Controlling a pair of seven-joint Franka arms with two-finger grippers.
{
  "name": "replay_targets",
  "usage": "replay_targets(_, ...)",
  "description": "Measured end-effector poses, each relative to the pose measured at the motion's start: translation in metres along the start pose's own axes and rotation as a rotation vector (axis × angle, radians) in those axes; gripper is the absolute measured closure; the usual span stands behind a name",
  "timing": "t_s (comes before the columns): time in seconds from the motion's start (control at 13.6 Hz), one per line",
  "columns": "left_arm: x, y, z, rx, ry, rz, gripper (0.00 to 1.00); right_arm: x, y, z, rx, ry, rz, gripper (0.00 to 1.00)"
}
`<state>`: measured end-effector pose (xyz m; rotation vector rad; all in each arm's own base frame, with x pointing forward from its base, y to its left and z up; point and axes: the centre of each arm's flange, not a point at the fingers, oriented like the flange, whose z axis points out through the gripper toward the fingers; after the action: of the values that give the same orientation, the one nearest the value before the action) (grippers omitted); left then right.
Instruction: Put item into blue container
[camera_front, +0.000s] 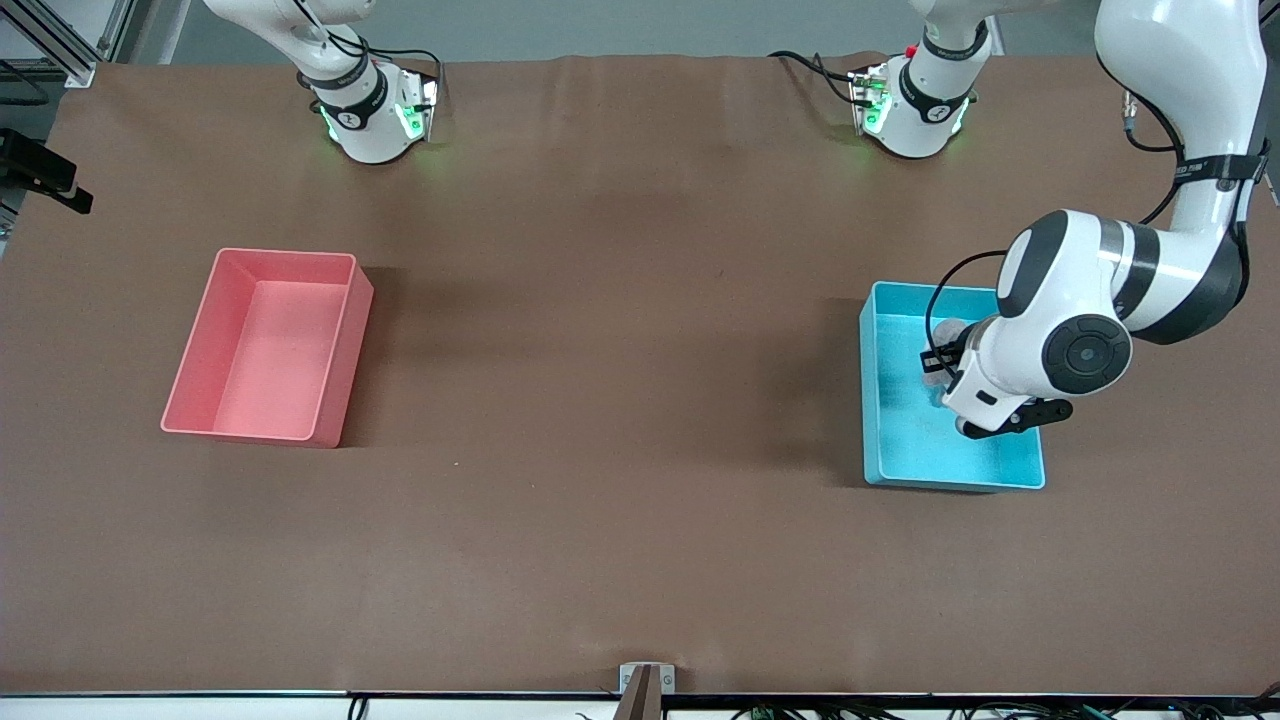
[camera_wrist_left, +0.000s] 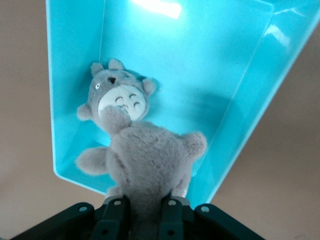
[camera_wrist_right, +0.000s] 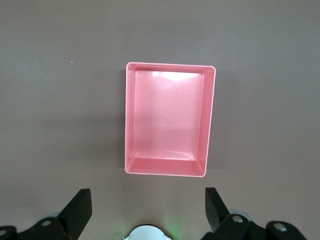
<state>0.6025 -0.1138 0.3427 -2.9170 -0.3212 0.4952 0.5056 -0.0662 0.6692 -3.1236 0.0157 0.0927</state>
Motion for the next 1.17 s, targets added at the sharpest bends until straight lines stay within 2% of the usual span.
replay_targets(0.07,0.010,-0.007,0.008,-0.017,0.004,-0.014,0.78,0.000,0.000,0.000,-0.001,0.001,-0.001,0.00)
replay_targets(0.15,0.021,-0.013,0.016,-0.038,0.010,-0.028,0.73,0.000,0.000,-0.001,-0.001,0.003,-0.001,0.00)
replay_targets(0.29,0.037,-0.011,0.021,-0.068,0.029,-0.033,0.52,0.000,0.000,-0.002,-0.002,0.008,-0.001,0.00)
replay_targets(0.59,0.053,-0.009,-0.019,-0.119,0.107,-0.042,0.07,-0.001,0.000,-0.007,-0.003,0.020,-0.001,0.00)
replay_targets(0.66,0.053,-0.009,-0.026,-0.125,0.117,-0.043,0.00,-0.002,0.000,-0.007,-0.003,0.017,-0.001,0.00)
replay_targets(0.88,0.050,-0.012,-0.048,-0.137,0.153,-0.046,0.00,-0.006,-0.001,-0.005,0.001,-0.015,-0.001,0.00)
replay_targets(1.17,0.014,-0.035,-0.131,-0.123,0.211,-0.070,0.00,-0.010,-0.001,-0.002,0.006,-0.052,-0.001,0.00)
